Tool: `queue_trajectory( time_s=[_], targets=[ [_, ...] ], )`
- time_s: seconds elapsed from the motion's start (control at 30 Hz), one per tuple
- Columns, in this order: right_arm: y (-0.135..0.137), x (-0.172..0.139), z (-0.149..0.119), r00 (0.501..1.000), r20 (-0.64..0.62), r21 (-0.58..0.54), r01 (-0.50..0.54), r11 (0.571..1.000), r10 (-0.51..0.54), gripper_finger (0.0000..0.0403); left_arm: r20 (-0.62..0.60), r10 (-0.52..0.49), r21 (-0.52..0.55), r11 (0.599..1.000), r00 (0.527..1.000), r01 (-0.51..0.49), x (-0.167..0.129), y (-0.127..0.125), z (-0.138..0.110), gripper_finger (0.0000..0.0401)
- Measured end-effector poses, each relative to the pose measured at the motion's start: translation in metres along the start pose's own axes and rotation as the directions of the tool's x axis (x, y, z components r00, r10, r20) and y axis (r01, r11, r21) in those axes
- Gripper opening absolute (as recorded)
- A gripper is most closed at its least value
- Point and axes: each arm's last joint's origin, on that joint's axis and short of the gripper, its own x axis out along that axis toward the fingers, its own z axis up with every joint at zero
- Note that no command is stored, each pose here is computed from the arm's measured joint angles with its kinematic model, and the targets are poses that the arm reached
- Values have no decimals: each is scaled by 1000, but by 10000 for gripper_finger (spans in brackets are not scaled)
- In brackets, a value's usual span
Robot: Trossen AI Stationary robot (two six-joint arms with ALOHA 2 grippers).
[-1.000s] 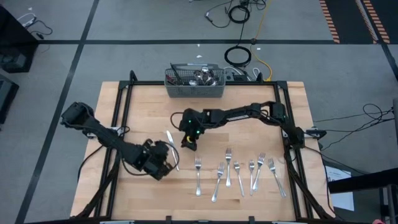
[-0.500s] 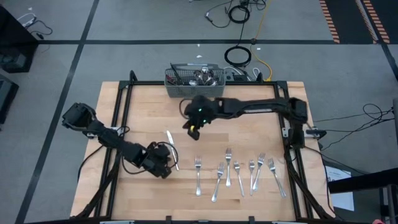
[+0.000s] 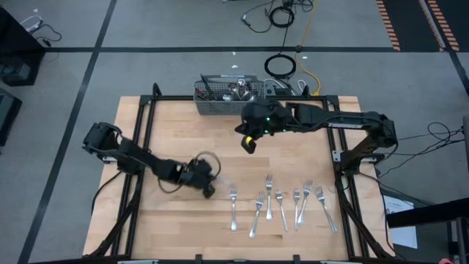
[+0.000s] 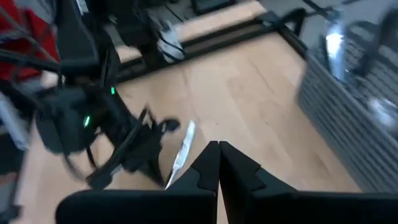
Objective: Sort silverware
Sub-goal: Put the silver knife into the gray utensil holder
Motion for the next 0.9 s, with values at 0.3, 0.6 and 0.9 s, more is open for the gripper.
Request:
queue_trajectory(
  time_s=[0.3,0.6,0.9],
  targets=[
    [21,9,-22,989,-103,-29,102,994,-105,0,103,36,-53,998,994,-30,12,29,41,0],
    [-30,70,-86,987,-114,214,134,968,-111,0,138,-10,-141,990,990,29,-20,26,54,0],
    [-72,114,-154,978,-203,421,50,906,41,0,156,-53,-222,971,986,87,-84,26,56,0]
  ],
)
